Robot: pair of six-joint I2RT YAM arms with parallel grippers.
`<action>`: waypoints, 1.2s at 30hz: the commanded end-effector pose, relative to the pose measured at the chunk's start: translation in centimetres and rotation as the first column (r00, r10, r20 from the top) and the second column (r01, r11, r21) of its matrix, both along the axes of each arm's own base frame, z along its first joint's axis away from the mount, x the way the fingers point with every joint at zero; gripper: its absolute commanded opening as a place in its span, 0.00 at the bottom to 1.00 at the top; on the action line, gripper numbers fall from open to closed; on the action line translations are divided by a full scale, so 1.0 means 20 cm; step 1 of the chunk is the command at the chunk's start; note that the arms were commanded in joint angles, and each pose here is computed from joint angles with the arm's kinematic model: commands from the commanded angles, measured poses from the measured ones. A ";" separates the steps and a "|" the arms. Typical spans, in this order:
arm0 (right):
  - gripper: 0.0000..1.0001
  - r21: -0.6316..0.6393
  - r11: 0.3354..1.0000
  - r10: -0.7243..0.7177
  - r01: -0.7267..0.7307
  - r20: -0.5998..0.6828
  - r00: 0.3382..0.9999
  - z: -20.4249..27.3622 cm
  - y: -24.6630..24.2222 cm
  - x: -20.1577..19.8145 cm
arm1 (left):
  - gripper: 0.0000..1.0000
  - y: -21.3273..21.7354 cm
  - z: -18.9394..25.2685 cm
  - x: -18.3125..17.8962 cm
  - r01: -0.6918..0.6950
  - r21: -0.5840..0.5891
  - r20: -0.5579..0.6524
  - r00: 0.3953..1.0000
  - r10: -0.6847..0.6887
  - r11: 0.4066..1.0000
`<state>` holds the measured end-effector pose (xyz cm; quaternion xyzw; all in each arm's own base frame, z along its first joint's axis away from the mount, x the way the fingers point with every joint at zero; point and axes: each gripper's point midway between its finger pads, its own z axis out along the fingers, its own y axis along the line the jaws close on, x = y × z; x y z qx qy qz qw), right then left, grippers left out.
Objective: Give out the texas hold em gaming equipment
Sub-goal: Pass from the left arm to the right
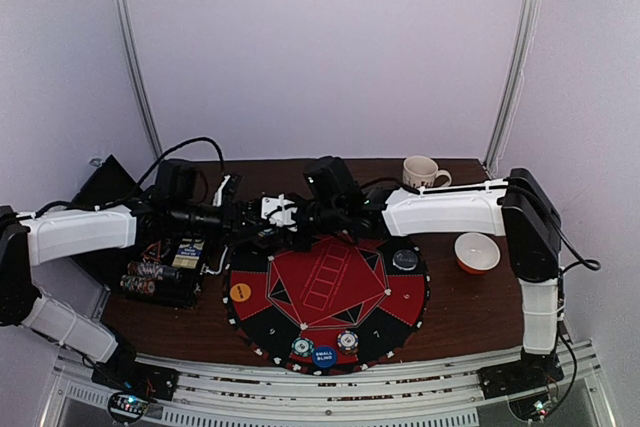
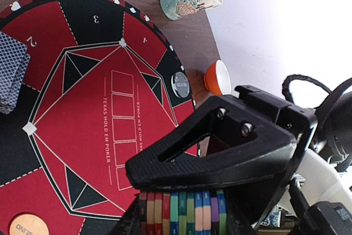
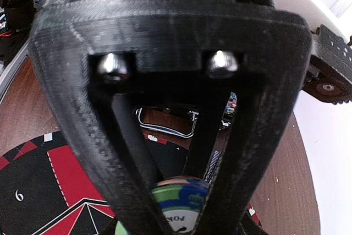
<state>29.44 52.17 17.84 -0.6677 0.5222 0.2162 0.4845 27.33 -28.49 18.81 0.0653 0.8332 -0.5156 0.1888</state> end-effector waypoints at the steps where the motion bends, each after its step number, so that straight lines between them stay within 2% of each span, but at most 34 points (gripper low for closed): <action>1: 0.38 0.025 1.000 -0.006 0.005 0.038 0.999 0.06 0.02 0.02 | 0.00 -0.04 0.08 0.00 0.044 -0.067 0.057 0.998 -0.040 0.997; 8: 0.11 0.024 1.000 0.018 -0.018 0.010 1.000 0.07 0.02 -0.01 | 0.00 -0.05 0.03 -0.01 0.052 -0.078 0.042 0.998 -0.048 0.996; 10: 0.00 0.019 0.999 0.026 -0.026 -0.012 1.000 0.06 0.02 -0.03 | 0.00 -0.05 -0.01 -0.02 0.054 -0.075 0.030 0.998 -0.052 0.996; 15: 0.00 -0.025 0.999 0.035 -0.038 -0.094 0.995 0.04 0.01 -0.07 | 0.11 -0.05 -0.06 -0.03 0.062 -0.077 0.026 0.998 -0.060 0.995; 19: 0.00 -0.061 0.998 -0.006 -0.003 -0.151 0.989 0.02 -0.02 -0.08 | 0.24 -0.05 -0.08 -0.02 0.068 -0.083 0.035 0.997 -0.065 0.994; 29: 0.00 -0.095 0.995 -0.032 0.016 -0.171 0.985 0.00 -0.05 -0.08 | 0.46 -0.06 -0.07 -0.01 0.078 -0.091 0.056 0.996 -0.073 0.993; 36: 0.00 -0.118 0.993 -0.043 0.022 -0.179 0.983 -0.04 -0.06 -0.08 | 0.59 -0.04 -0.13 -0.01 0.063 -0.050 0.034 0.998 -0.061 0.997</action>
